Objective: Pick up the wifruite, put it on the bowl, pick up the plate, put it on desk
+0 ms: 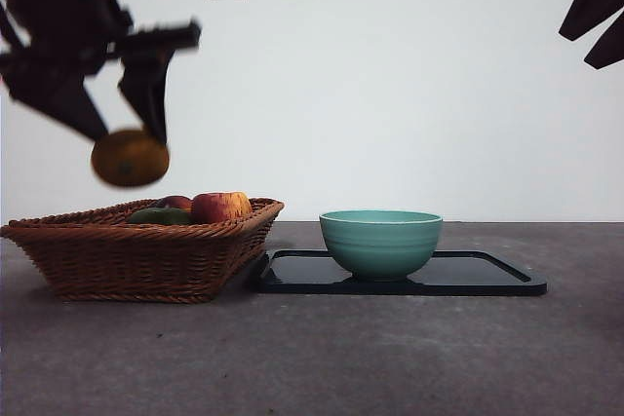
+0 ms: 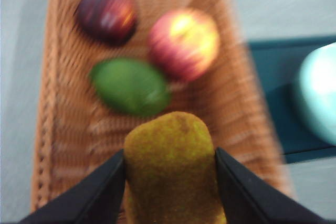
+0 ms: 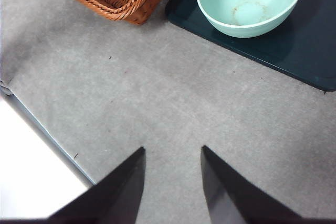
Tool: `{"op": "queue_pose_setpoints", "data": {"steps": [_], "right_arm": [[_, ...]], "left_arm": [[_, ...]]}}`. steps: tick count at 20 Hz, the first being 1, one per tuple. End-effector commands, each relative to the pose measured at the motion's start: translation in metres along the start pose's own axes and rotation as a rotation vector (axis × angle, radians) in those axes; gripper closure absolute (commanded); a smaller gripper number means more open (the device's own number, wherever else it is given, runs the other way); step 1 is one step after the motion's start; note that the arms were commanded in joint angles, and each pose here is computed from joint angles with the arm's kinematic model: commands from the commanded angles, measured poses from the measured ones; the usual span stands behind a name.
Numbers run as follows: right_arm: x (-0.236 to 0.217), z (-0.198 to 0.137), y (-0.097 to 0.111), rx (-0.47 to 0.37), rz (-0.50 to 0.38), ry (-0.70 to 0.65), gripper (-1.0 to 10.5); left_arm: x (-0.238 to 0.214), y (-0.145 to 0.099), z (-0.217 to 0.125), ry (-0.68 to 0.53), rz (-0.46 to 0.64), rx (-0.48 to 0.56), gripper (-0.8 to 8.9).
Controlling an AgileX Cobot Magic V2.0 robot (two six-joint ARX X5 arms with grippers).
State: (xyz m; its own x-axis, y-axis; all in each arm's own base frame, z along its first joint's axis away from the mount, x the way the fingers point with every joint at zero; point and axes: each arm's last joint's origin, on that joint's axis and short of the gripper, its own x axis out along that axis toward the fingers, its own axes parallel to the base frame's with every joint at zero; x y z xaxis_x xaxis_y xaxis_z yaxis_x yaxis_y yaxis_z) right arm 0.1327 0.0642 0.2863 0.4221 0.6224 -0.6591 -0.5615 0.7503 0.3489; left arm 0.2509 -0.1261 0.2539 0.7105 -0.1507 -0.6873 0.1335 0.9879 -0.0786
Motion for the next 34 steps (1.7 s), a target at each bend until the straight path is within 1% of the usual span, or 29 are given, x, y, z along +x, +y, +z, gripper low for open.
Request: {"op": "queue_pose_setpoints", "data": {"steps": [1,4,9,10,13,15,17,21,24,27,30,34], "right_arm": [[-0.001,0.003,0.001,-0.011,0.004,-0.009,7.8],[-0.001,0.003,0.001,-0.01,0.004,-0.008,7.8],[-0.001,0.003,0.001,-0.01,0.004,-0.008,7.8],[-0.001,0.003,0.001,-0.009,0.004,-0.008,7.8],[-0.001,0.003,0.001,-0.01,0.004,-0.008,7.8],[-0.001,0.003,0.001,-0.009,0.004,-0.009,7.8],[-0.001,0.003,0.001,-0.007,0.004,-0.008,7.8],[-0.001,0.003,0.001,0.0,0.004,-0.008,7.8],[-0.001,0.003,0.001,0.001,0.004,-0.007,7.8],[-0.001,0.003,0.001,0.001,0.004,-0.008,7.8],[-0.001,0.003,0.001,0.001,0.004,-0.008,7.8],[-0.001,0.003,0.001,0.001,0.003,-0.008,7.8]], "left_arm": [[0.023,0.0,-0.002,0.034,0.022,-0.007,5.96],[0.047,-0.001,-0.009,0.085,0.041,0.002,5.95],[0.07,-0.003,-0.016,0.11,0.048,0.011,5.94],[0.071,-0.003,-0.017,0.111,0.049,0.012,5.88],[0.072,-0.004,-0.017,0.112,0.049,0.012,4.87],[0.072,-0.004,-0.017,0.113,0.049,0.012,4.87],[0.072,-0.004,-0.018,0.124,0.05,0.015,4.56],[0.071,-0.005,-0.018,0.125,0.046,0.017,4.54],[0.059,-0.005,-0.01,0.083,0.033,0.009,4.55],[0.033,-0.004,0.002,0.006,0.005,-0.005,4.55],[0.001,-0.002,0.009,-0.037,-0.078,0.009,4.56],[-0.045,0.001,0.008,-0.045,-0.223,0.035,4.56]]}}
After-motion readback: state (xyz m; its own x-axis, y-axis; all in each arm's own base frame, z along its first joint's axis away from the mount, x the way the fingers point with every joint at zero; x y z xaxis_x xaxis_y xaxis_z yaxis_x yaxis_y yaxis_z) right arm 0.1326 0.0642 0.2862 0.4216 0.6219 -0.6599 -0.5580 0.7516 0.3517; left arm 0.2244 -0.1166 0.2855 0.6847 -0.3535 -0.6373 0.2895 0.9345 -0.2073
